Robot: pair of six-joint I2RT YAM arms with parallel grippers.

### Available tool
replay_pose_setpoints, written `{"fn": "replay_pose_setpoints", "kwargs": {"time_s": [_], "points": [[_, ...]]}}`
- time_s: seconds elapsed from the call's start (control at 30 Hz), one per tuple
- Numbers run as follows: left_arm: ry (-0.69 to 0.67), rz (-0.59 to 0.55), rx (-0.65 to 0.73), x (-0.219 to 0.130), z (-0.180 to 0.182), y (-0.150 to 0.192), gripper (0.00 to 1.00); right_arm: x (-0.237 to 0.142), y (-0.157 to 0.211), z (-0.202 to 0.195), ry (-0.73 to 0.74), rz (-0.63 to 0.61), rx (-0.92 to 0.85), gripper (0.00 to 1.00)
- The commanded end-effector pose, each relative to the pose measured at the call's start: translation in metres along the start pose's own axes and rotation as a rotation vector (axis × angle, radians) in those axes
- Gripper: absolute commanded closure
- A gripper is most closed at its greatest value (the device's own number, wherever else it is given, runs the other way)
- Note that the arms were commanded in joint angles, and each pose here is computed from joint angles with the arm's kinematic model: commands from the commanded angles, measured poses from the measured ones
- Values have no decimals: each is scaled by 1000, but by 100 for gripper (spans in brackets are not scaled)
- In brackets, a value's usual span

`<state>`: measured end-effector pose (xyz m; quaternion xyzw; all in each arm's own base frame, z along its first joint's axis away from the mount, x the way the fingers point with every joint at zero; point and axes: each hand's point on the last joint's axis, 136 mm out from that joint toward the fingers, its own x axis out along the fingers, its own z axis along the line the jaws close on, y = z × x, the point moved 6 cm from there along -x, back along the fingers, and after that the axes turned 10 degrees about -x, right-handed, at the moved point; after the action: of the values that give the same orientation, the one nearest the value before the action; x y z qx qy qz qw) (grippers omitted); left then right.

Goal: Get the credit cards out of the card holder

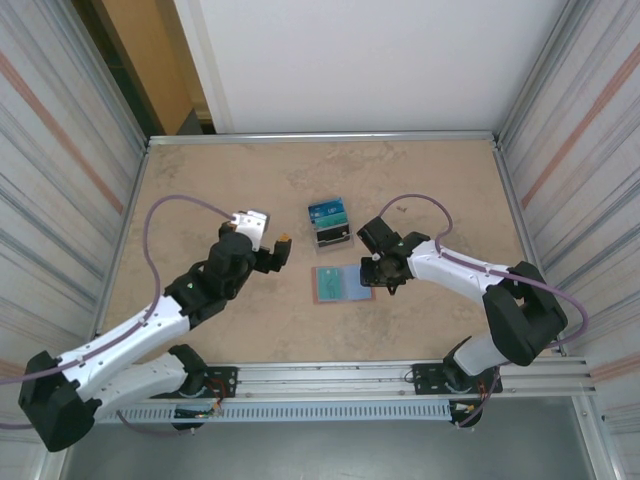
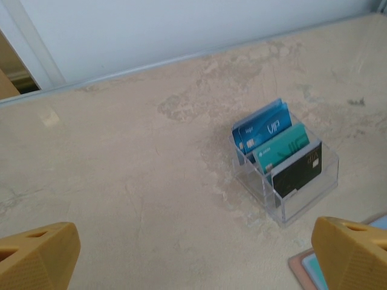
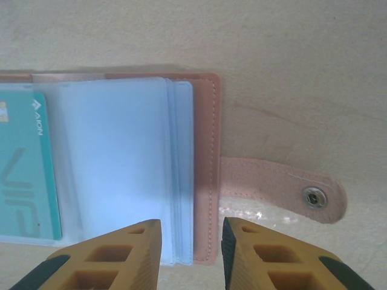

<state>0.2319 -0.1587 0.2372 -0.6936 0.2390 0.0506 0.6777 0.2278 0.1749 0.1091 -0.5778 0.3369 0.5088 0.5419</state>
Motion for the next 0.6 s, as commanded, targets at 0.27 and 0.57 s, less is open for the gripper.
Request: {"fn": "replay_pose_setpoints", "kwargs": {"time_s": [0.27, 0.57], "points": [[101, 148, 239, 37, -43, 57, 1, -27, -13, 19, -227, -76, 54, 69], [173, 222, 122, 66, -66, 99, 1, -13, -26, 43, -385, -51, 73, 68]]}}
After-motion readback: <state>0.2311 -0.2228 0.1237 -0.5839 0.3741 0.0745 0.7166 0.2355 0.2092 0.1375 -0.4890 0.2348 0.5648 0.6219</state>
